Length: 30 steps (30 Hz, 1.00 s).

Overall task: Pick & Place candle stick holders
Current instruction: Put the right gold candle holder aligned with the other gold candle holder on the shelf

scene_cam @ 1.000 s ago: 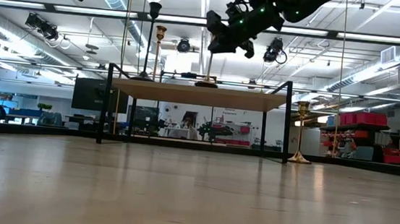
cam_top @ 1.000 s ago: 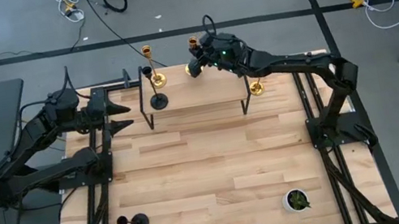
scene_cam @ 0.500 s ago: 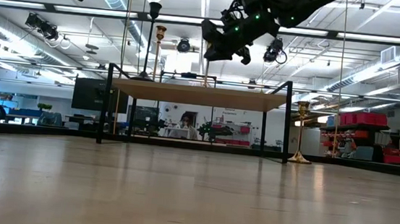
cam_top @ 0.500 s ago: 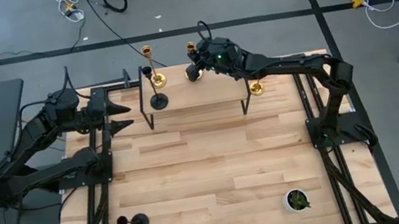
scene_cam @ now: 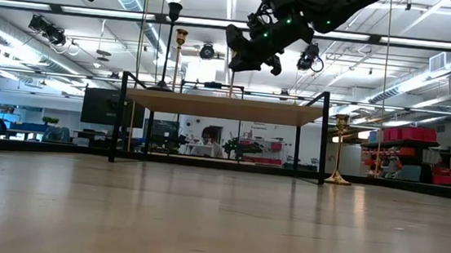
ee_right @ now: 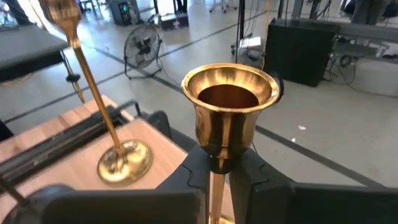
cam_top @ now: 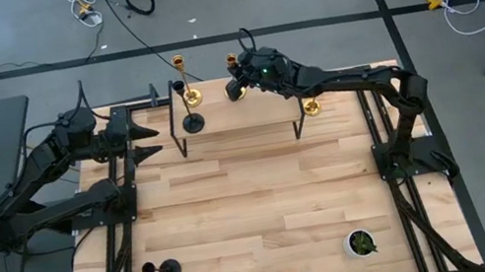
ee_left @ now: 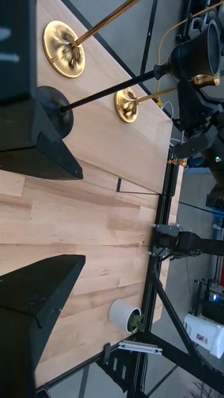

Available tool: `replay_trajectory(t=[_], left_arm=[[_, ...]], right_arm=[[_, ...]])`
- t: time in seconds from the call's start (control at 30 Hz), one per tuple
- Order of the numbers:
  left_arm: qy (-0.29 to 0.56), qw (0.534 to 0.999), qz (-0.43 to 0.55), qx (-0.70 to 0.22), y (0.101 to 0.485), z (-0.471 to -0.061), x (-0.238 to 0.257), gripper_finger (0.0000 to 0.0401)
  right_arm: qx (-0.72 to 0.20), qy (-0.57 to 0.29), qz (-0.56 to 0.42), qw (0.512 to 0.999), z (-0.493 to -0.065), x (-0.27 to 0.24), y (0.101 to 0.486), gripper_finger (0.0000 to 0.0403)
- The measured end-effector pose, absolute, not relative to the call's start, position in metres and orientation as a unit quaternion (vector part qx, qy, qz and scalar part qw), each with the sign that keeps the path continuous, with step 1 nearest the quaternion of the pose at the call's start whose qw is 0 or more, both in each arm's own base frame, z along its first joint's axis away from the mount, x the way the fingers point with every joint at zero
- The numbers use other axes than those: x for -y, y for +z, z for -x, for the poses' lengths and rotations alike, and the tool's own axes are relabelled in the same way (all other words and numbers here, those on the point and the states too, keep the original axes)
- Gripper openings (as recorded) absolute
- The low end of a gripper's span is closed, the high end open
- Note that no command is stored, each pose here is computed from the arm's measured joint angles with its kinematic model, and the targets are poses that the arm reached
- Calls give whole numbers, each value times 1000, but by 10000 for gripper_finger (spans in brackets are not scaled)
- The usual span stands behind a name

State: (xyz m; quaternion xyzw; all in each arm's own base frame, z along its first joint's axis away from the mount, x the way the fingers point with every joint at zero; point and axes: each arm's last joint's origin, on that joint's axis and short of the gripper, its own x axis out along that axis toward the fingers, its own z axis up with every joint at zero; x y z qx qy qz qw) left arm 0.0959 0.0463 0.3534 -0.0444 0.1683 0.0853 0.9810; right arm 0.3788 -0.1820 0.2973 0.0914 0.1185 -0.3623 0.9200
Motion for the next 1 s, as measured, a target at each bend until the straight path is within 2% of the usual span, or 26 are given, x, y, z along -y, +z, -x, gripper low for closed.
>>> replay_trajectory(t=[0.33, 0.63, 0.8, 1.0], left_arm=[[85, 981, 44, -168, 353, -96, -46, 208], [85, 981, 44, -169, 353, -96, -46, 208], [85, 981, 44, -169, 353, -96, -46, 208], [85, 981, 44, -169, 353, -96, -46, 208]], right_arm=[[-123, -358, -82, 922, -380, 180, 297, 35], [-124, -356, -78, 923, -380, 180, 297, 95], [-127, -320, -85, 935, -381, 178, 297, 117], [-128, -333, -78, 931, -381, 178, 297, 155]])
